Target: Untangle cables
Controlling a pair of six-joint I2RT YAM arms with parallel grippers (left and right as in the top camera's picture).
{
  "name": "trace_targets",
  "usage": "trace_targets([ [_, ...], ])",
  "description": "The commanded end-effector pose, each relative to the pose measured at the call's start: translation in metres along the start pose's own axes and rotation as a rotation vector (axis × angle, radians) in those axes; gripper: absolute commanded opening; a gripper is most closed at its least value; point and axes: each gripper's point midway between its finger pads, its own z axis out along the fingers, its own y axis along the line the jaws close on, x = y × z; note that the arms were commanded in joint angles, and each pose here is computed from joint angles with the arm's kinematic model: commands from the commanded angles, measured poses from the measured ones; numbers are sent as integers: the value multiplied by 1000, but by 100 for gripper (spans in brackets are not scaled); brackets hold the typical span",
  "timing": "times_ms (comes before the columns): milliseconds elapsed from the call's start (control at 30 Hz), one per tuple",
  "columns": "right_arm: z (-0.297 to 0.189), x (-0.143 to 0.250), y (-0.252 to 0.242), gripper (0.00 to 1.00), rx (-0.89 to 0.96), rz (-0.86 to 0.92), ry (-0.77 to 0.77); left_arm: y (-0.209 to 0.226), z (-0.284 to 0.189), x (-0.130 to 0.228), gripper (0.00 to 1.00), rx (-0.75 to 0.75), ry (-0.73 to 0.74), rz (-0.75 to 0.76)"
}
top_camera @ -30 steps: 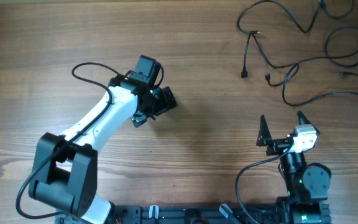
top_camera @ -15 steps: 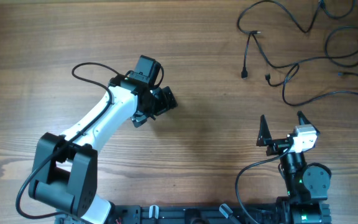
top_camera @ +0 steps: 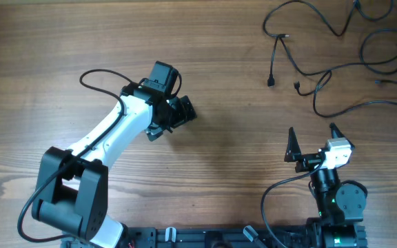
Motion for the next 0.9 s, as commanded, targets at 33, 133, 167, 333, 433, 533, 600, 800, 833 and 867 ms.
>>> trace_targets([
  [33, -1, -4, -2, 100, 12, -13, -15, 2, 1, -2, 100, -15, -9, 5],
  [133, -1, -4, -2, 100, 12, -13, -15, 2, 1, -2, 100, -14, -10, 6],
  [167, -1, -4, -2, 100, 12, -13, -15, 4, 1, -3, 100, -23, -18, 5],
  [333, -1, -4, -2, 100, 12, -13, -15, 10, -10, -3, 100, -50, -44, 5],
  [433, -1, -4, -2, 99, 12, -13, -15, 7, -32, -12, 100, -27, -126, 14],
  [533, -1, -4, -2, 100, 12, -13, -15, 9, -55, -13, 100, -24, -184, 56],
  [600, -1, -4, -2, 100, 12, -13, -15, 5, -65, -12, 100, -6, -200, 177],
  [800, -1, -4, -2, 100, 12, -13, -15, 23, -78, 11, 100, 40, -241, 417],
  [833, -1, -4, -2, 100, 12, -13, -15, 29, -77, 14, 100, 50, -259, 411],
  [867, -1, -4, -2, 100, 12, -12, -15, 35, -77, 15, 100, 57, -276, 403],
])
